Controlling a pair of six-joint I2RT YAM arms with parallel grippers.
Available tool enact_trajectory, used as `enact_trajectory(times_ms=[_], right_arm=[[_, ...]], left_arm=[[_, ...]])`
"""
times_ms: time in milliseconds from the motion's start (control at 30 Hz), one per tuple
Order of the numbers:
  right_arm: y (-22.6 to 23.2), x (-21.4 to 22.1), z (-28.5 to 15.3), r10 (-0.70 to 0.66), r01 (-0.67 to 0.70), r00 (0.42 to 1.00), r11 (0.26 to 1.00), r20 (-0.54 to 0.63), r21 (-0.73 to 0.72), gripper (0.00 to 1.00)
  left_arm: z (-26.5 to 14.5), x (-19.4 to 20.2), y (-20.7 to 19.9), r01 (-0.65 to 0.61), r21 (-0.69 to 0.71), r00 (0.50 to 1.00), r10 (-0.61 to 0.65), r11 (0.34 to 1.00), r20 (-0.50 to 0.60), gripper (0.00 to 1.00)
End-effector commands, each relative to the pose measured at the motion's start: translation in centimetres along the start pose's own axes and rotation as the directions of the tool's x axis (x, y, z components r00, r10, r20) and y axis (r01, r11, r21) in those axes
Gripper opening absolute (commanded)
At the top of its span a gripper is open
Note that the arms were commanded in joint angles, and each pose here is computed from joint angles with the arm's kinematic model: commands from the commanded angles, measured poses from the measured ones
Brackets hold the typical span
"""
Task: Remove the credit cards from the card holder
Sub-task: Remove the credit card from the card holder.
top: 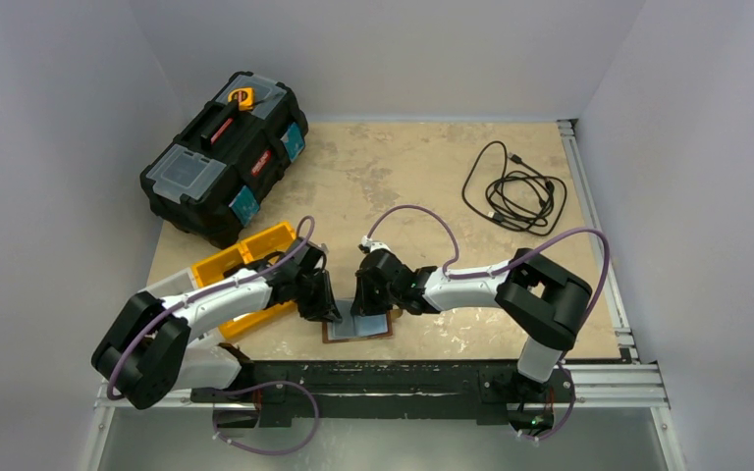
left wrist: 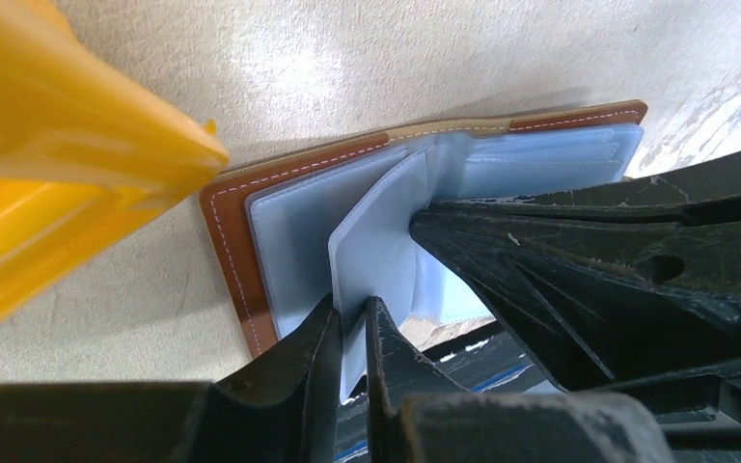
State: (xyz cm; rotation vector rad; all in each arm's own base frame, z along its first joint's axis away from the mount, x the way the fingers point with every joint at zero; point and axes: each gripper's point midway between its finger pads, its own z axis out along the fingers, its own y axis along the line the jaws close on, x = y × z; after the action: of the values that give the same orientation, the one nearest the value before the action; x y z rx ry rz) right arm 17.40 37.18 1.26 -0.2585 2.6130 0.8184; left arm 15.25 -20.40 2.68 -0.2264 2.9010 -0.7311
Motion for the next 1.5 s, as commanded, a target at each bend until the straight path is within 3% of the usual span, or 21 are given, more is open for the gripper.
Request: enact_trajectory(times_ms=[0,167,533,667,1000,1233,1467], right_arm=[[-7.7,5.6,0.7,-0.005,0.044,0.987,0.968,-0.158,0.248,0.0],[-6.9,5.1,0.4,-0.008,0.041,0.989,0.974,-0.15,0.222,0.02],[-1.8,-1.3,-4.4,-0.025,0.024,1.0,0.992,0.011,0.121,0.42],[-1.5,-3.0,-6.5,-0.016,0.008,0.998,0.993,0.066,0.121,0.46],[-4.3,-3.3,-9.1,0.026,-0.044,0.993,0.985,0.113,0.168,0.47],[-5.0,-2.8,-9.9,0.049,-0.07,0.991,0.982,0.124,0.174,0.47],[-5.0,-2.7,-9.6,0.04,-0.062,0.992,0.982,0.122,0.178,0.45]], left_arm=[[0.0,-0.3,-1.5,-0.028,0.04,1.0,0.027,0.999,0.013,0.1],[-0.4,-0.5,-1.7,-0.025,0.033,0.999,0.024,0.999,0.026,0.0],[-1.5,-0.8,-1.5,-0.011,0.013,0.998,0.011,1.0,0.061,0.0],[-2.0,-0.8,-2.5,-0.032,0.029,0.997,0.03,0.999,0.069,0.01],[-1.1,-0.1,-7.9,-0.106,0.123,0.994,0.104,0.987,0.027,0.34],[0.8,0.8,-11.6,-0.12,0.223,0.99,0.132,0.967,-0.039,0.47],[-0.2,-0.3,-9.4,-0.126,0.108,0.992,0.123,0.986,0.035,0.52]])
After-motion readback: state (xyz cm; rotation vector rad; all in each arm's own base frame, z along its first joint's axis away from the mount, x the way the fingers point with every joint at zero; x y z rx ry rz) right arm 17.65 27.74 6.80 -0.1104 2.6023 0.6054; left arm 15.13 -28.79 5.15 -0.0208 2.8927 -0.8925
